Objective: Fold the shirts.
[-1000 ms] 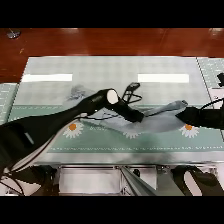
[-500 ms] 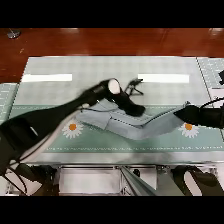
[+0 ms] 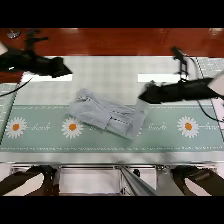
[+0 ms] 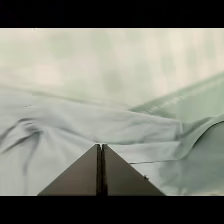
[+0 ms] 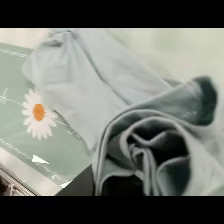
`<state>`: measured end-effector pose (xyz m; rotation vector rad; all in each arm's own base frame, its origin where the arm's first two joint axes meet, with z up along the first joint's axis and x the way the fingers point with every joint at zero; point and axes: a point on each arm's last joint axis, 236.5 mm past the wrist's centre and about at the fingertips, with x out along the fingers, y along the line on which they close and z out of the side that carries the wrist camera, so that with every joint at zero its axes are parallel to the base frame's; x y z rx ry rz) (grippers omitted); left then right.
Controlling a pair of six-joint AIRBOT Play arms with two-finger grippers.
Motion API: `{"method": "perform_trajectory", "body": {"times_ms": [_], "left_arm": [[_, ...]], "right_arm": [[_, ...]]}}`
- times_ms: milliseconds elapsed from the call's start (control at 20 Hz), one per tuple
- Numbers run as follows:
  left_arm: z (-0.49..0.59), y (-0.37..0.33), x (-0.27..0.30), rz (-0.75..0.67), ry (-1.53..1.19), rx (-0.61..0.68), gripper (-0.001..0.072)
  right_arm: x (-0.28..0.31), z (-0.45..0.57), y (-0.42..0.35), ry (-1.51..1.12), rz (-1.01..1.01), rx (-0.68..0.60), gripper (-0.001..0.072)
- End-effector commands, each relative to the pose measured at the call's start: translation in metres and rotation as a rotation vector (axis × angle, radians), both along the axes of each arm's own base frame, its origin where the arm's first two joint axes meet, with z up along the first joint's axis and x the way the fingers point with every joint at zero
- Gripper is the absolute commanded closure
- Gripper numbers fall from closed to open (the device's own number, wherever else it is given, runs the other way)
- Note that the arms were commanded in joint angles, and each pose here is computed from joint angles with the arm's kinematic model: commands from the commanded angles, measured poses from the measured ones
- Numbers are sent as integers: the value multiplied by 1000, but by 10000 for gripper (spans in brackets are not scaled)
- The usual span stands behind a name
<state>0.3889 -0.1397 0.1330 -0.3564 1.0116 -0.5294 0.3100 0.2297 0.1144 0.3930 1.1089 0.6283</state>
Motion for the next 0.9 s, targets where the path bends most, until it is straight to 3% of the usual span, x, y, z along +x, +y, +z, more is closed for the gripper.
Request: {"method": "perform_trajectory", "body": {"times_ms": [0,250,550,600,650,700,850], "left_arm": [[20,51,-61,157,-136,21,684],[-23,39,-135,176,-141,-4,684],[-46,36,-148,189,-90,-23,684],[-46,37,-145,195,-94,-23,684],[-46,38,-142,205,-100,-24,684],[-46,40,-139,213,-105,-25,684],[-47,42,-133,225,-108,-23,684]], "right_arm": [[31,-21,95,14,144,4,684],[59,-62,206,34,286,5,684],[81,-103,257,76,293,33,683],[77,-105,262,101,297,56,563],[68,-106,265,120,337,75,154],[58,-105,262,109,407,63,80],[64,-87,205,132,437,-49,81]]}}
